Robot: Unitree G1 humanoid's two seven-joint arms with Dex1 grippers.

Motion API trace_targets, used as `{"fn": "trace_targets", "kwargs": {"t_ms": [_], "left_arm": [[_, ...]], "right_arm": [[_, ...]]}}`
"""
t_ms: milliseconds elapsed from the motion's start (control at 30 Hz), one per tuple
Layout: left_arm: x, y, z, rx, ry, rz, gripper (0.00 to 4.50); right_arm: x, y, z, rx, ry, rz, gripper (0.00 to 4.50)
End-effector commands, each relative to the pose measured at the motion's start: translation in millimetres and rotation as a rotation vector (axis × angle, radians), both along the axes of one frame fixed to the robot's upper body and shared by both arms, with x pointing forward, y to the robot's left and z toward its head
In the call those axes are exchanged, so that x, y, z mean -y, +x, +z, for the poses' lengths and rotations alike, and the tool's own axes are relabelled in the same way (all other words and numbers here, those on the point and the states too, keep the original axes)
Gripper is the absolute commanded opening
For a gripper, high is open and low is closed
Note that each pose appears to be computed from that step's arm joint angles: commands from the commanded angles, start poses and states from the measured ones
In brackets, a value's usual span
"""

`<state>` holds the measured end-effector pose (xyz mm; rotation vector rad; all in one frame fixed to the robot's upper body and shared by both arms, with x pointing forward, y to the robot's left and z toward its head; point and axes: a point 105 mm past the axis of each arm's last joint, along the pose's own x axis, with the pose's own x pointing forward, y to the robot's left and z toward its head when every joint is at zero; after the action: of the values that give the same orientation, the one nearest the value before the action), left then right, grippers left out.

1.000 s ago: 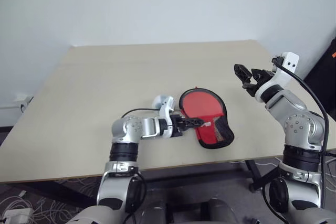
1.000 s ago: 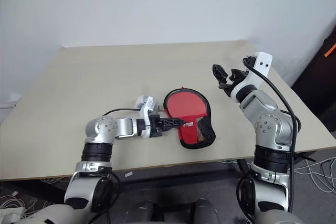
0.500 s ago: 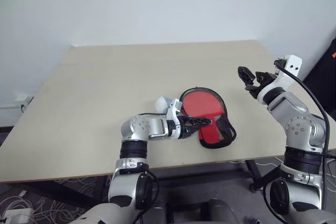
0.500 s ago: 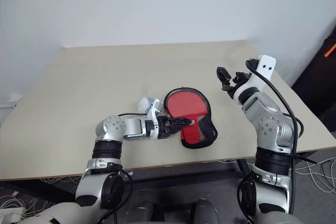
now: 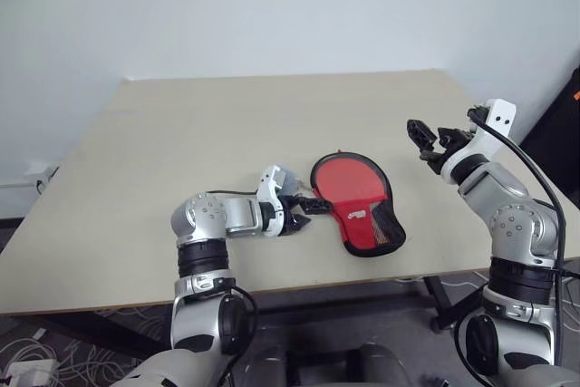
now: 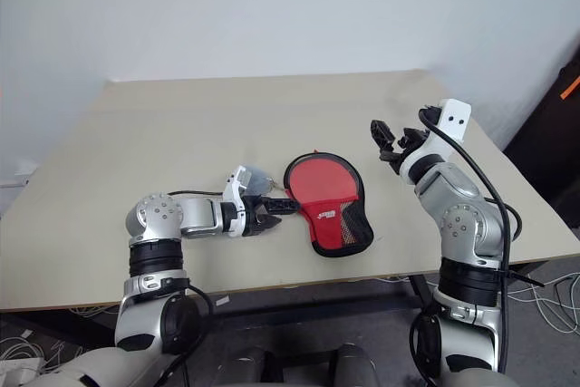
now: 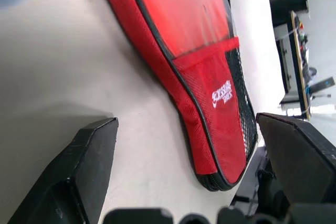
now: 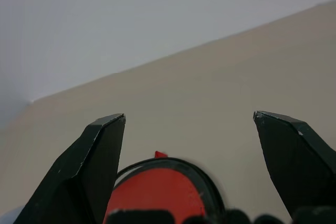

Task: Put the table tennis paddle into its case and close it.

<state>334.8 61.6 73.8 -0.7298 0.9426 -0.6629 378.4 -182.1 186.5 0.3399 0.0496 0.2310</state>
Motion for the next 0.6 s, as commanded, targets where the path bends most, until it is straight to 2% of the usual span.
{"fn": "trace_targets", "kwargs": {"t_ms": [33, 233, 600], "left_arm": [[14, 4, 3, 0.005, 0.007, 0.002, 4.50], [46, -7, -7, -0.039, 0.012, -0.060, 4.50], [84, -14, -16, -0.112, -0.022, -0.098, 4.50]], "right_arm": [[4, -1, 16, 0.060, -0.011, -0.020, 4.24], [5, 0, 17, 0.059, -0.023, -0.025, 4.24], [8, -2, 8, 0.035, -0.038, -0.051, 4.24]]}}
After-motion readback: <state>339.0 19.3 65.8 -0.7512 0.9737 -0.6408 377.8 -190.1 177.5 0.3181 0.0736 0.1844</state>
